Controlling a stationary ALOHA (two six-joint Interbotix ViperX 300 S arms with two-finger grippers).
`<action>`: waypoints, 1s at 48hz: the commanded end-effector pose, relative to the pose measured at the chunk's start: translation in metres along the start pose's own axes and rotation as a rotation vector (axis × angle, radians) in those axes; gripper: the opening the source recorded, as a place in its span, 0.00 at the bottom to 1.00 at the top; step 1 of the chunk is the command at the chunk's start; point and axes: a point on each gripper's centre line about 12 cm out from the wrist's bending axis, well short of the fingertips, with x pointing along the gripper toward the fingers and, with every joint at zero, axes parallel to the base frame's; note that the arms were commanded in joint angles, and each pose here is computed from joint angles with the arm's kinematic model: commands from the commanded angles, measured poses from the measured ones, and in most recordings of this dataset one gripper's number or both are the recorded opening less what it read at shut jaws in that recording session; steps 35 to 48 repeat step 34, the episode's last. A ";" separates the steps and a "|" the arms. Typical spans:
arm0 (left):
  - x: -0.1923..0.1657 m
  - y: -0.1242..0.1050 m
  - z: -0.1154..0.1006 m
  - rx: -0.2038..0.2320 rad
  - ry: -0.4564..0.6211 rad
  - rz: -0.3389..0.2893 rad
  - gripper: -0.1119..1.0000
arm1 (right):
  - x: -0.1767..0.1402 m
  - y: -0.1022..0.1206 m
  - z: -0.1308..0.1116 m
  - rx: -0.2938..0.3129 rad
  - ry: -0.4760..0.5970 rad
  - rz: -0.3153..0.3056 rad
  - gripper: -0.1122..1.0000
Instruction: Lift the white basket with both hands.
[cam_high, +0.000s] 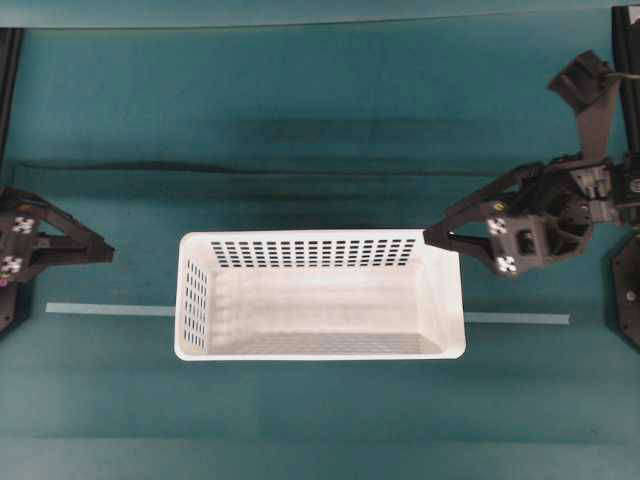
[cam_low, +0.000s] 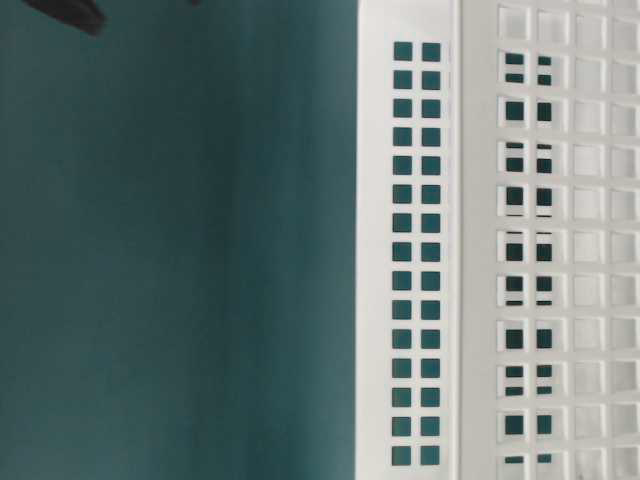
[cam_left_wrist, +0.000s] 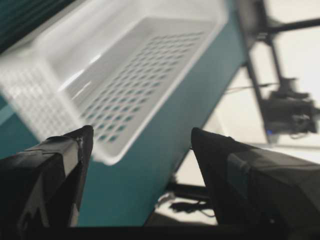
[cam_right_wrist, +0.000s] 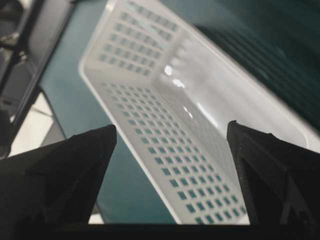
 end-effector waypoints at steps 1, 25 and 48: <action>-0.004 -0.010 0.005 0.048 -0.028 -0.054 0.85 | -0.005 0.006 0.005 -0.053 -0.037 0.047 0.96; -0.024 -0.029 0.014 0.432 -0.140 -0.181 0.85 | -0.058 0.028 0.020 -0.453 -0.309 0.267 0.96; -0.032 -0.038 0.017 0.648 -0.215 -0.235 0.84 | -0.072 0.029 0.021 -0.506 -0.349 0.283 0.96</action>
